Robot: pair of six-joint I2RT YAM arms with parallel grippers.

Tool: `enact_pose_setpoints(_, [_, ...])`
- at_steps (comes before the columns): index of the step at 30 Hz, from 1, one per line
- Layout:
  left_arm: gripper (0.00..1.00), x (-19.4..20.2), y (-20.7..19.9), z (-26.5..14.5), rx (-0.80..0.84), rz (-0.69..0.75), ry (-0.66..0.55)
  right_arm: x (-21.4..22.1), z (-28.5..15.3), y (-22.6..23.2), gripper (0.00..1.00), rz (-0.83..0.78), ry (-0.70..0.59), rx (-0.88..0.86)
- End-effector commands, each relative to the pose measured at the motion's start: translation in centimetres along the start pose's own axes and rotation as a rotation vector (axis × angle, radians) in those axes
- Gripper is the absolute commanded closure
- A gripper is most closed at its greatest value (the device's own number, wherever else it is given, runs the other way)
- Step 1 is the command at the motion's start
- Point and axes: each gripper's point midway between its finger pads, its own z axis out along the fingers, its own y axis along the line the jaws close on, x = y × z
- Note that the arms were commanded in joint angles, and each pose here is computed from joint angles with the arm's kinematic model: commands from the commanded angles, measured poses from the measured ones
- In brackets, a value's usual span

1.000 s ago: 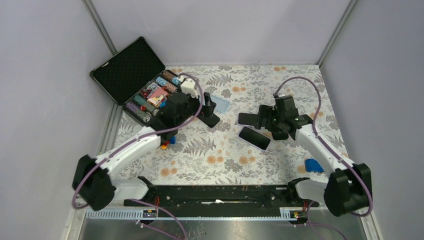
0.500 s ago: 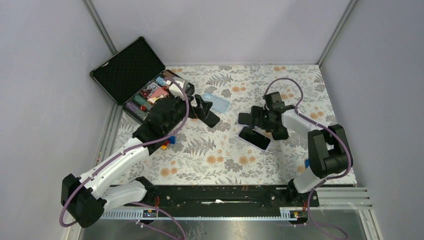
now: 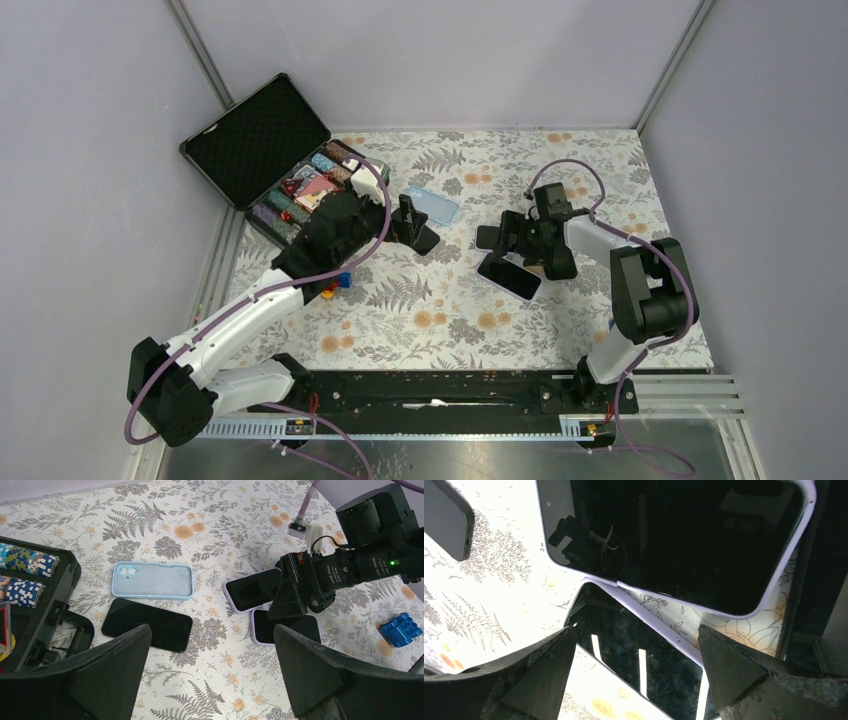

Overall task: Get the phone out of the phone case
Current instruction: Pick up the phone at the center of the board.

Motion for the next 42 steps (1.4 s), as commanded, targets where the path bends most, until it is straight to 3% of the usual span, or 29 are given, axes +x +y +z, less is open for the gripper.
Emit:
enact_pose_setpoints(1, [0.01, -3.5, -1.4, -0.6, 0.050, 0.011, -0.088, 3.0, -0.4, 0.3, 0.02, 0.035, 0.064, -0.044])
enact_pose_setpoints(9, [0.01, -3.6, -1.5, -0.4, 0.052, 0.006, -0.092, 4.6, -1.6, 0.1, 0.02, 0.042, 0.035, -0.012])
enact_pose_setpoints(18, [0.01, -3.8, -1.9, -0.7, 0.073, 0.006, -0.099, 5.7, -2.4, 1.1, 0.02, -0.082, -0.045, 0.136])
enact_pose_setpoints(32, [0.01, -3.6, -2.1, -0.8, 0.082, 0.008, -0.093, 6.9, -1.3, 1.2, 0.02, -0.217, -0.006, 0.291])
enact_pose_setpoints(42, [0.01, -3.9, -2.0, -0.6, 0.076, -0.003, -0.097, 7.8, -1.6, 0.4, 0.02, -0.206, 0.030, 0.355])
